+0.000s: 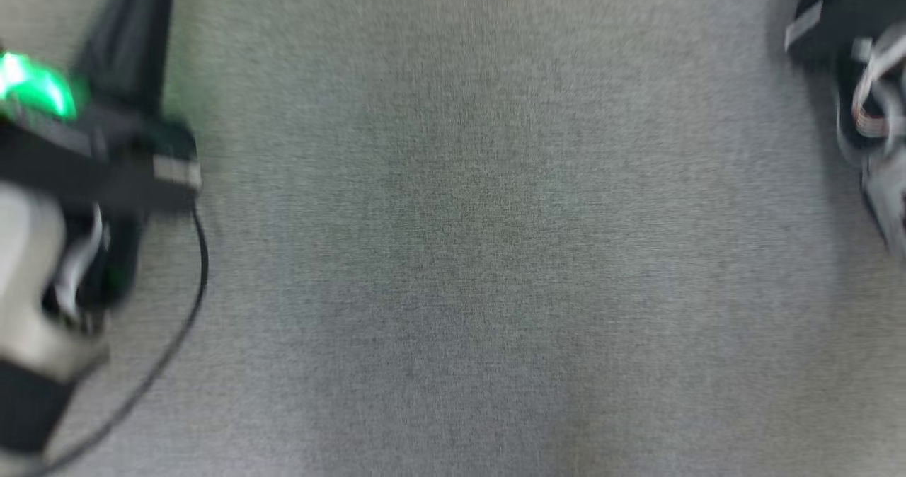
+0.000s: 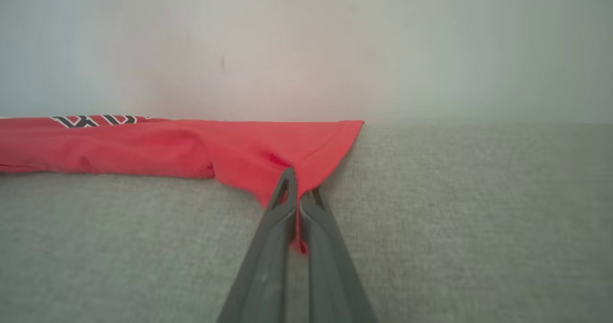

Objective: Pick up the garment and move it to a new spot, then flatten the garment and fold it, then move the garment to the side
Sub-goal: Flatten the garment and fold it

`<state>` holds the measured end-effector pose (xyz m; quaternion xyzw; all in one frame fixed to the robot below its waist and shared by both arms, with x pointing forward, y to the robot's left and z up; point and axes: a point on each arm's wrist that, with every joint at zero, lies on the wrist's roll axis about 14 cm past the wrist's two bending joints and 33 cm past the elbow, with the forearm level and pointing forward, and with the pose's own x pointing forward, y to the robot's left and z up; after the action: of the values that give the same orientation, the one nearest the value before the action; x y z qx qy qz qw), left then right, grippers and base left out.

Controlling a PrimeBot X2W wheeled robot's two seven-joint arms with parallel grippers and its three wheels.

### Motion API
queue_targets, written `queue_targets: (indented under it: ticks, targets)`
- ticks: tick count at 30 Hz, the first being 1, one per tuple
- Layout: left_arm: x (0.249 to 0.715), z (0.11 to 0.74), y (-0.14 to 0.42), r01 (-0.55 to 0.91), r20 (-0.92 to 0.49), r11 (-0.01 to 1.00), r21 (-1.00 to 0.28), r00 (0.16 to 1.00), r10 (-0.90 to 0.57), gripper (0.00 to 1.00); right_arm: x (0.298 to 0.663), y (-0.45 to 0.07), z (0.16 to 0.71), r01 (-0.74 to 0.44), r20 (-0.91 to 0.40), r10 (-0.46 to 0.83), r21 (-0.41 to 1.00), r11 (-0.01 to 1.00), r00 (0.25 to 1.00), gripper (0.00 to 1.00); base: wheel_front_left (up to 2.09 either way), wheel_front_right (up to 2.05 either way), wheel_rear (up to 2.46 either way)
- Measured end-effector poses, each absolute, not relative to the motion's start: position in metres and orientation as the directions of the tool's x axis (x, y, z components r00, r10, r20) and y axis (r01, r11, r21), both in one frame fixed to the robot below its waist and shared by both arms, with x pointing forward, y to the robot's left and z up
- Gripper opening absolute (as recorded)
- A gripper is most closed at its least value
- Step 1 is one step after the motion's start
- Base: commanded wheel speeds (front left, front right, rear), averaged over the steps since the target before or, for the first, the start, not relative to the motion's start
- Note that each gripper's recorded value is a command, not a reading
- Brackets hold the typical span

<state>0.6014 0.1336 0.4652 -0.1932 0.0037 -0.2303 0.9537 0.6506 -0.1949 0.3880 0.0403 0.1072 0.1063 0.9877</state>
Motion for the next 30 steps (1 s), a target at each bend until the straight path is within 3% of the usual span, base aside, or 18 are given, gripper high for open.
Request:
queue_targets:
  ticks: [11, 20, 24, 30]
  targets:
    - [0.498, 0.487, 0.150, 0.357, -0.005, 0.838, -0.413, 0.919, -0.394, 0.00, 0.542, -0.227, 0.394, -0.203, -0.290, 0.249, 0.178, 0.963, 0.924, 0.00, 0.00, 0.00, 0.00]
    - [0.422, 0.496, 0.137, 0.323, -0.051, 0.787, -0.525, 0.911, -0.408, 0.00, 0.475, -0.248, 0.420, -0.159, -0.257, 0.208, 0.199, 0.967, 0.944, 0.00, 0.00, 0.00, 0.00]
    - [0.391, 0.509, 0.131, 0.315, -0.047, 0.709, -0.631, 0.897, -0.440, 0.00, 0.440, -0.261, 0.422, -0.126, -0.270, 0.174, 0.184, 0.975, 0.947, 0.00, 0.00, 0.00, 0.00]
    - [0.355, 0.524, 0.136, 0.310, -0.072, 0.716, -0.626, 0.891, -0.448, 0.00, 0.388, -0.272, 0.422, -0.095, -0.300, 0.145, 0.174, 0.980, 0.943, 0.00, 0.00, 0.00, 0.00]
